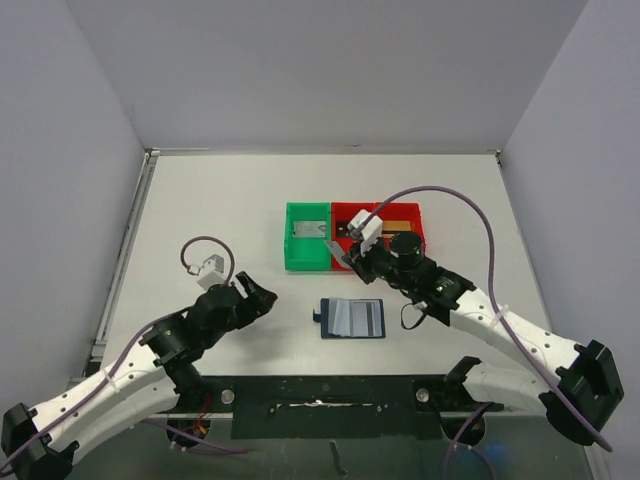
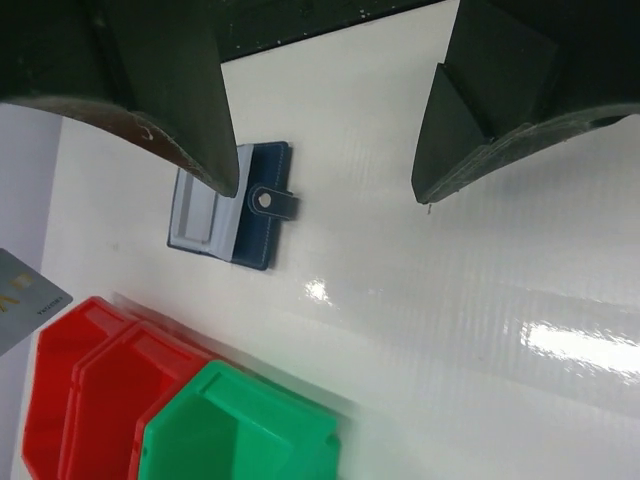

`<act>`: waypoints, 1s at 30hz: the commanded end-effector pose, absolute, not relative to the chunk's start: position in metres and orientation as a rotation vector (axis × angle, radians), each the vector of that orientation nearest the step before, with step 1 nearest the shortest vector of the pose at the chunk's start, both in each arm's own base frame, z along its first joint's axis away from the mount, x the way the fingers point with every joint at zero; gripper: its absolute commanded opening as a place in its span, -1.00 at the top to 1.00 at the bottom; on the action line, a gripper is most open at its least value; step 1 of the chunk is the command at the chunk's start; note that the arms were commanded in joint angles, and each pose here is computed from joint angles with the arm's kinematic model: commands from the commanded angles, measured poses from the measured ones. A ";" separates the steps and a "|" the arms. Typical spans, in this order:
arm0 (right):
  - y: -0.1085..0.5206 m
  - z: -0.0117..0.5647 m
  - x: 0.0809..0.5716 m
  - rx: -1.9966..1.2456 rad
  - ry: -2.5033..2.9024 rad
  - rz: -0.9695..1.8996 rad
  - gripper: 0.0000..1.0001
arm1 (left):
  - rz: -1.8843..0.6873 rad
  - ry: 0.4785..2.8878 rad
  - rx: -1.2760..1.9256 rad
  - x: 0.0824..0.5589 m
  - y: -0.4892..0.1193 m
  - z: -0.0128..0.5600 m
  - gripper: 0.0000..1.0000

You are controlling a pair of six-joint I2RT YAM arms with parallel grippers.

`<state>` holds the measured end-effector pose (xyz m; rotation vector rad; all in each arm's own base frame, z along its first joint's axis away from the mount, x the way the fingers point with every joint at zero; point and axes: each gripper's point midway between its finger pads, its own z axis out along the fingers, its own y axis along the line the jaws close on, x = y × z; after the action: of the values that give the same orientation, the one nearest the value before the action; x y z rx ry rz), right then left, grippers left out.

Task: Take the credit cards out of the card holder

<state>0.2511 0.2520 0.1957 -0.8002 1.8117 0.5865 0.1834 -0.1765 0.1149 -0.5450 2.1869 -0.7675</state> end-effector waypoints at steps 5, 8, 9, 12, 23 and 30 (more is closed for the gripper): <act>0.281 0.222 0.322 -1.123 1.551 0.248 1.00 | -0.535 2.301 -0.426 0.218 -0.152 0.133 -0.41; 0.296 0.220 0.337 -1.175 1.535 0.249 1.00 | -0.495 2.337 -0.459 0.245 -0.132 0.131 -0.41; 0.299 0.220 0.342 -1.180 1.533 0.252 1.00 | -0.501 2.343 -0.459 0.252 -0.125 0.132 -0.41; 0.307 0.214 0.356 -1.222 1.538 0.258 1.00 | -0.497 2.329 -0.485 0.269 -0.101 0.144 -0.41; 0.333 0.163 0.395 -1.407 1.610 0.168 1.00 | -0.438 2.138 -0.393 0.260 -0.067 0.169 -0.43; 0.324 0.135 0.426 -1.512 1.629 -0.044 1.00 | -0.388 2.064 -0.405 0.259 -0.056 0.184 -0.44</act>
<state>0.4030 0.3278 0.1171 -1.4722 1.7008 0.1158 0.2508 -0.0628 0.1682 -0.4316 2.1358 -0.4194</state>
